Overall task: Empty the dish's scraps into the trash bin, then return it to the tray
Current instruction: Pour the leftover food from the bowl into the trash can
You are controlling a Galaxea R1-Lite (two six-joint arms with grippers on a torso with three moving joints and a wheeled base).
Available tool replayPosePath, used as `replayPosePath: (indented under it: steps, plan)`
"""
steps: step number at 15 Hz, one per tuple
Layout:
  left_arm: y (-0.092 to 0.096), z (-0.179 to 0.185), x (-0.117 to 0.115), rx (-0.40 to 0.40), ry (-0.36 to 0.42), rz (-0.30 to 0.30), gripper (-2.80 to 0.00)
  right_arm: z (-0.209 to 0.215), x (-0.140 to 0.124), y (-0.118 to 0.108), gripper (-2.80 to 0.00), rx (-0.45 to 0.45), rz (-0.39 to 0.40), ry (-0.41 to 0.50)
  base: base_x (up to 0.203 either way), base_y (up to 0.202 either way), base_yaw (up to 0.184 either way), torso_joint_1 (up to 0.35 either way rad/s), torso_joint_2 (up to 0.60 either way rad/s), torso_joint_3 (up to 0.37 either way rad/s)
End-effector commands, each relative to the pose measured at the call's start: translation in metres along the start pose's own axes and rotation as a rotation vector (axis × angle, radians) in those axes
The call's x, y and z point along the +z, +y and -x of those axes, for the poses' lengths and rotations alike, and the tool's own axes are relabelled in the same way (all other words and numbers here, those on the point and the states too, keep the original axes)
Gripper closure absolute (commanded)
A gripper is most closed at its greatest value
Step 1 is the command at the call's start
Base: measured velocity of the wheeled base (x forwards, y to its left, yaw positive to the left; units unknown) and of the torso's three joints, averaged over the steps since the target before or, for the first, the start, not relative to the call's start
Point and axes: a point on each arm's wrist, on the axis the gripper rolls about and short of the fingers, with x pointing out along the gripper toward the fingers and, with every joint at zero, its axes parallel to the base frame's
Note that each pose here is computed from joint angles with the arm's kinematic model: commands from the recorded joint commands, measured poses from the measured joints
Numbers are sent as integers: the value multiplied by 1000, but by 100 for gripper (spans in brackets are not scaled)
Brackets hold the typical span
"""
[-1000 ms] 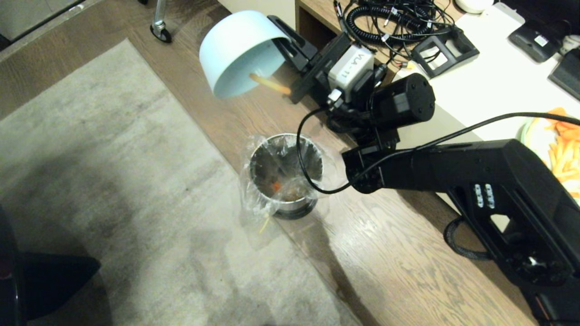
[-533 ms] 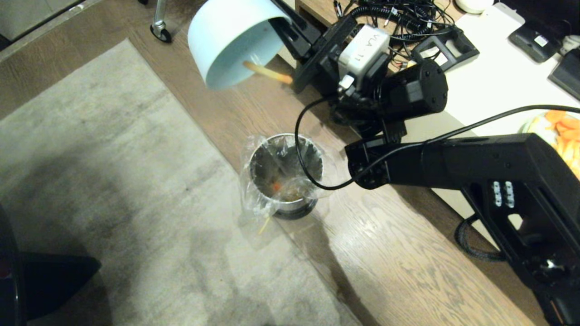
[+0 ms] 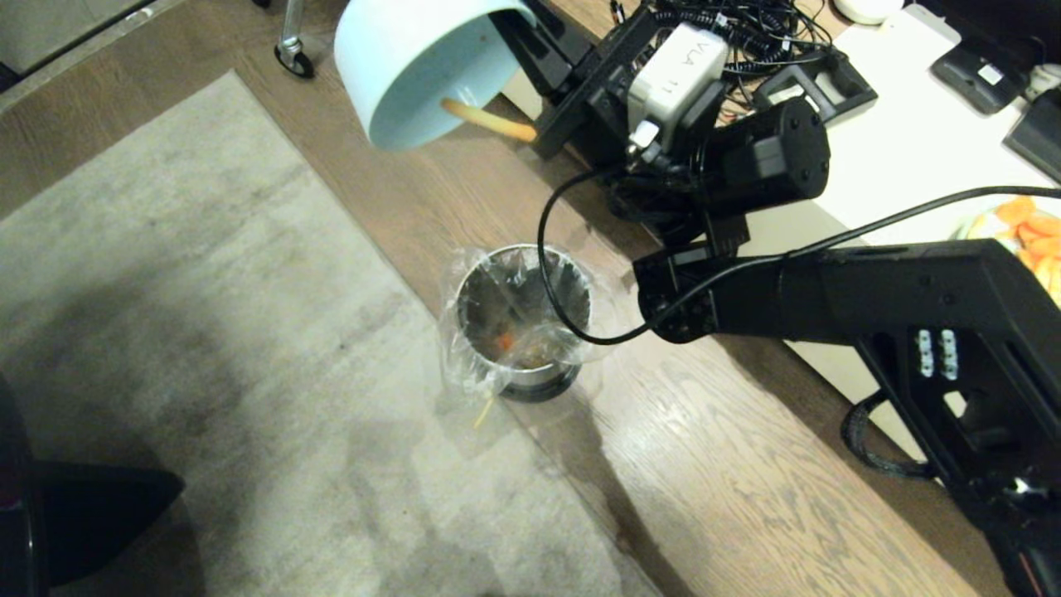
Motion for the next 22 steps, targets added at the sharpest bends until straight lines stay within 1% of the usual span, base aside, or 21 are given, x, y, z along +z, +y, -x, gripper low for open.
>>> replayPosePath:
  steps: [1,5,6,8,10,12,14,16,17,18,19,22]
  plan:
    - [0,0,0,1,-1,0,0,0,2,4,0,-9,19,-35,0,0,0,0,0,0]
    - [0,0,0,1,-1,0,0,2,0,7,0,1,1,-32,0,0,0,0,0,0]
    - [0,0,0,1,-1,0,0,3,-2,8,0,32,-7,-42,0,0,0,0,0,0]
    - [0,0,0,1,-1,0,0,8,-4,7,0,125,-15,-68,0,0,0,0,0,0]
    - [0,0,0,-1,-1,0,0,13,-8,12,0,178,-32,-66,0,0,0,0,0,0]
    - [0,0,0,1,-1,1,0,18,-12,18,0,209,-41,-52,0,0,0,0,0,0]
    - [0,0,0,1,-1,1,0,26,-18,21,0,223,-28,-14,0,0,0,0,0,0]
    - [0,0,0,0,-1,0,0,38,-26,19,0,227,-6,31,0,0,0,0,0,0]
    - [0,0,0,1,-1,0,0,44,-30,15,0,212,0,61,0,0,0,0,0,0]
    - [0,0,0,0,-1,1,0,48,-33,12,0,171,6,96,0,0,0,0,0,0]
    - [0,0,0,1,-1,0,0,51,-35,7,0,113,16,137,0,0,0,0,0,0]
    - [0,0,0,-1,-1,1,0,54,-39,0,0,-106,36,263,0,0,0,0,0,0]
